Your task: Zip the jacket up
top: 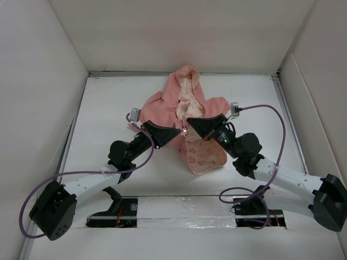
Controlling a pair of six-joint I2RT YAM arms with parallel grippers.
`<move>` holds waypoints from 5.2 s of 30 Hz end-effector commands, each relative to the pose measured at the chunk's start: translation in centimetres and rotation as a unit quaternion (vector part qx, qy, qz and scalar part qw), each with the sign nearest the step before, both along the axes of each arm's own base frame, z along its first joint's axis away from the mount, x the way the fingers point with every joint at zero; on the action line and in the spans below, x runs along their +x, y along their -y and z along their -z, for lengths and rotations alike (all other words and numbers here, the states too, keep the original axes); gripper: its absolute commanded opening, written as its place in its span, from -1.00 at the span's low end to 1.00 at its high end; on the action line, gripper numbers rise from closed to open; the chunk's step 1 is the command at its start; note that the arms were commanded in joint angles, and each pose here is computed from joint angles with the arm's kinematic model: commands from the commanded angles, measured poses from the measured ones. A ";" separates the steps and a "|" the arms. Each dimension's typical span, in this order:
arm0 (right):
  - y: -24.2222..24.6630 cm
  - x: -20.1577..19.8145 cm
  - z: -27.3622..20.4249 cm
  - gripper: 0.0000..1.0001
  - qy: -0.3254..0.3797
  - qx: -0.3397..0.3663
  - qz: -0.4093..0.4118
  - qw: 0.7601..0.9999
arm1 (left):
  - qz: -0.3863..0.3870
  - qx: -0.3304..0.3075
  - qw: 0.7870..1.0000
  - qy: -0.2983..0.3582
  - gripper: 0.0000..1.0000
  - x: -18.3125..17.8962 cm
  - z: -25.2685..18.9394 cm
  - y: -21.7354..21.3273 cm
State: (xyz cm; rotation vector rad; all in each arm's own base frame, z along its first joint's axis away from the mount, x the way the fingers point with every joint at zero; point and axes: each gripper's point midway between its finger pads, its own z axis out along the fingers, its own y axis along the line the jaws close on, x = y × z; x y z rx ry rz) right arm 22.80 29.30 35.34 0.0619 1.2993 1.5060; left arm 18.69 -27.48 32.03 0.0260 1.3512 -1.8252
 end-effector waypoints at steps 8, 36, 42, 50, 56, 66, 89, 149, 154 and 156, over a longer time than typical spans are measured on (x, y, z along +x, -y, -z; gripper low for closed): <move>0.5 -1.3 -2.7 -1.00 0.031 0.045 -0.010 0.998 | -0.014 -0.229 0.927 0.295 -1.00 -8.8 -12.5 -7.3; 1.0 -1.4 -3.3 -1.00 0.028 0.065 -0.006 0.997 | -0.013 -0.238 0.924 0.301 -1.00 -9.0 -12.8 -7.5; 1.0 -1.2 -3.5 -1.00 0.030 0.073 -0.005 0.997 | -0.005 -0.238 0.923 0.302 -1.00 -9.2 -12.8 -7.4; 1.4 -1.0 -3.8 -1.00 0.027 0.078 0.005 0.997 | -0.001 -0.241 0.922 0.305 -1.00 -9.3 -12.8 -7.5; 1.1 -0.9 -3.4 -1.00 0.020 0.075 0.002 0.997 | 0.002 -0.243 0.920 0.308 -1.00 -9.5 -12.9 -7.5; 1.2 -1.0 -3.1 -1.00 0.019 0.081 -0.007 0.996 | -0.002 -0.245 0.918 0.313 -1.00 -9.8 -13.1 -7.9; 0.8 -1.3 -2.6 -1.00 0.015 0.088 -0.023 0.996 | -0.007 -0.247 0.915 0.320 -1.00 -10.3 -13.3 -8.3; 0.9 -4.2 -0.9 -1.00 -0.001 0.092 -0.092 0.992 | -0.078 -0.220 0.919 0.318 -1.00 -8.4 -13.6 -8.4; 0.4 -4.4 -1.0 -1.00 0.002 0.082 -0.103 0.991 | -0.074 -0.218 0.922 0.311 -1.00 -7.9 -13.4 -8.0; 0.5 -4.6 -1.6 -1.00 0.011 0.093 -0.107 0.990 | -0.070 -0.213 0.925 0.308 -1.00 -7.6 -13.3 -7.6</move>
